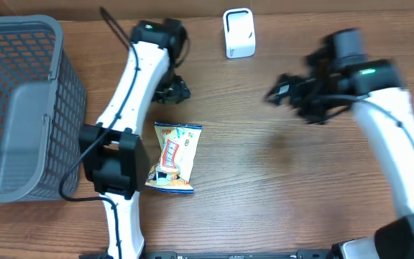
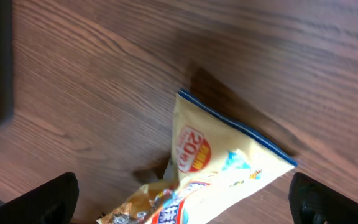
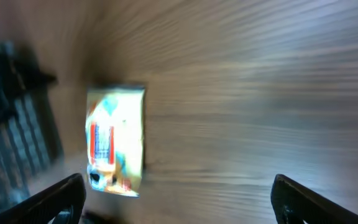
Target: Scan the item barcode
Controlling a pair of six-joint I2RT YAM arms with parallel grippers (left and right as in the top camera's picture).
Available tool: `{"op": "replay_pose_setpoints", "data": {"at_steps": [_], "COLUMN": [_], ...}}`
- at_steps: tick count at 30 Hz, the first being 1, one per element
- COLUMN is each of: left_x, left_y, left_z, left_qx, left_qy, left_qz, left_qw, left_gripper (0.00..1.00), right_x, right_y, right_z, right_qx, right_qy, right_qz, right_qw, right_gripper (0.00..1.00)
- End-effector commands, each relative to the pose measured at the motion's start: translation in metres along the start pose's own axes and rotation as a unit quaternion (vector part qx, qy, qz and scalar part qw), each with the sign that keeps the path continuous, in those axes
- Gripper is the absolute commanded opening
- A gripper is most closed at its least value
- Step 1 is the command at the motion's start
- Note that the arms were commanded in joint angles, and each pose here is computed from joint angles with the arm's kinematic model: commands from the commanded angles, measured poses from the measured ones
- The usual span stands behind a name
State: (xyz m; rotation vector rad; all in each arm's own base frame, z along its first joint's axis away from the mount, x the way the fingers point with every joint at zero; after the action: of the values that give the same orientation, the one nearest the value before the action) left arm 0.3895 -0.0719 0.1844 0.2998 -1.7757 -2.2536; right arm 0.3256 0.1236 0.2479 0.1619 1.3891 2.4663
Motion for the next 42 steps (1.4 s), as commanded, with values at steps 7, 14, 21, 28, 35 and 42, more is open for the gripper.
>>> {"op": "replay_pose_setpoints", "data": {"at_steps": [7, 14, 21, 28, 35, 42], "left_x": [-0.014, -0.015, -0.018, -0.027, -0.03, -0.031], "left_y": [0.006, 0.005, 0.004, -0.001, -0.004, -0.004], "left_z": [0.032, 0.036, 0.038, 0.06, 0.069, 0.069], "left_qx": [0.049, 0.047, 0.05, 0.059, 0.062, 0.062], "left_qy": [0.047, 0.052, 0.056, 0.089, 0.102, 0.102], "left_qz": [0.016, 0.021, 0.015, 0.026, 0.031, 0.03], "left_qw": [0.998, 0.997, 0.997, 0.994, 0.992, 0.992], "left_gripper": [1.0, 1.0, 1.0, 1.0, 1.0, 1.0], "right_x": [0.088, 0.167, 0.219, 0.233, 0.235, 0.231], "right_y": [-0.104, -0.148, -0.174, -0.185, -0.216, -0.238], "right_z": [0.068, 0.098, 0.113, 0.127, 0.116, 0.107], "right_qx": [0.076, 0.118, 0.145, 0.119, 0.14, 0.161], "right_qy": [0.238, 0.439, 0.547, 0.573, 0.639, 0.642], "right_qz": [0.021, 0.016, -0.027, -0.052, -0.022, -0.022], "right_qw": [0.968, 0.891, 0.824, 0.81, 0.757, 0.749], "right_gripper": [1.0, 1.0, 1.0, 1.0, 1.0, 1.0]}}
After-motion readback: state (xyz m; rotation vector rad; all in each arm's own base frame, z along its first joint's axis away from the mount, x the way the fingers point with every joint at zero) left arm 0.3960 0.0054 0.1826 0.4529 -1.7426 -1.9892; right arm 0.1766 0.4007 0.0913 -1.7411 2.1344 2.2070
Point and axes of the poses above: each gripper's point midway between its finger pads, its own y axis back along the fingers, its own z axis along the line the jaws close on, x = y × z, the point moved 6 cm from there along y, back along the fingers, and after that the axes turned 8 degrees about -y, right-handed, at the moved point
